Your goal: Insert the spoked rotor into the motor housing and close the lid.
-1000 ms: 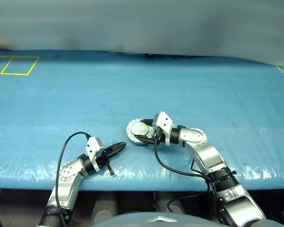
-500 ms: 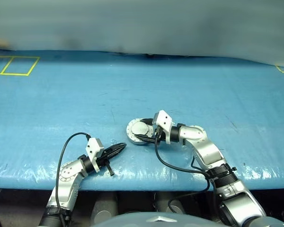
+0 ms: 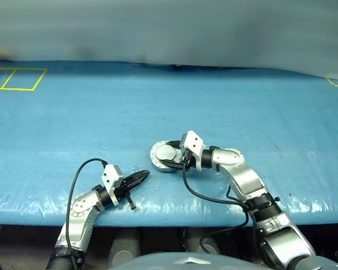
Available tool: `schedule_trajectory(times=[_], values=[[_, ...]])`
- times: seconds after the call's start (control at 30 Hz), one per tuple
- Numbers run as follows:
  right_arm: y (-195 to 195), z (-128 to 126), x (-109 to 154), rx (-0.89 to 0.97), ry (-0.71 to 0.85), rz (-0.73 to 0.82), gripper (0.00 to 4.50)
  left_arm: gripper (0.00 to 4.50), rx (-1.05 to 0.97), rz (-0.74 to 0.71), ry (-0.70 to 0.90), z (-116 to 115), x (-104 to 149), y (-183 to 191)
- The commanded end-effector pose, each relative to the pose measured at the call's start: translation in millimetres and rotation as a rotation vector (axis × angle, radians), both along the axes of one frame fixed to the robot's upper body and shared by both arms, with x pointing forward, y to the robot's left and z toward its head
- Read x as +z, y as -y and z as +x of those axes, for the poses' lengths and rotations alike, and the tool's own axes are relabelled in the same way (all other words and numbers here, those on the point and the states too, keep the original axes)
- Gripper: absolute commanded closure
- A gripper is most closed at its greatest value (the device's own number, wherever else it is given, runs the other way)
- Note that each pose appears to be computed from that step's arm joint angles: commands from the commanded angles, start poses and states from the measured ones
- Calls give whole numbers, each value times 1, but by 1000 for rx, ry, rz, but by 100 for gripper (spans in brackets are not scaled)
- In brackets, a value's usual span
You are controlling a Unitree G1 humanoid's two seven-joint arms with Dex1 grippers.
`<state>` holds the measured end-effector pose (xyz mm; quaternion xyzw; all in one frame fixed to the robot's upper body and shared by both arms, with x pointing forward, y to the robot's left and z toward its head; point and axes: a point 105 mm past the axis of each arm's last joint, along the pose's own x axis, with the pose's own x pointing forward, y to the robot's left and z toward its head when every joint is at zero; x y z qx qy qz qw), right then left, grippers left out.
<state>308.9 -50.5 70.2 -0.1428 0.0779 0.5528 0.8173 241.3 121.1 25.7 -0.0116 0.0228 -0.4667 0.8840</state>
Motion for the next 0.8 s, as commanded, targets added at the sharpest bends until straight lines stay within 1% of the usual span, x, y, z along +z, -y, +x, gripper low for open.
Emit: schedule_trajectory(times=[0.03, 0.17, 0.23, 0.3, 0.5, 0.63, 0.73, 0.8], values=[[4, -3, -19, -10, -62, -71, 151, 450, -10, -1, 37, 0, 9, 1], [6, -4, -28, -25, -95, -113, 151, 450, 13, -20, 40, 2, 12, 0], [7, -4, -31, -33, -102, -126, 151, 450, 44, -28, 60, 8, 16, -1], [7, -4, -32, -36, -103, -129, 151, 450, 68, -42, 76, 15, 21, 0], [7, -4, -31, -41, -99, -128, 151, 450, 48, -79, 95, 28, 30, 9], [8, -4, -31, -50, -93, -127, 151, 450, -11, -69, 78, 33, 26, 21], [9, -4, -30, -59, -87, -123, 151, 450, -38, -17, 55, 37, 18, 26], [10, -4, -28, -69, -80, -112, 151, 450, -63, 47, 28, 37, 8, 28]])
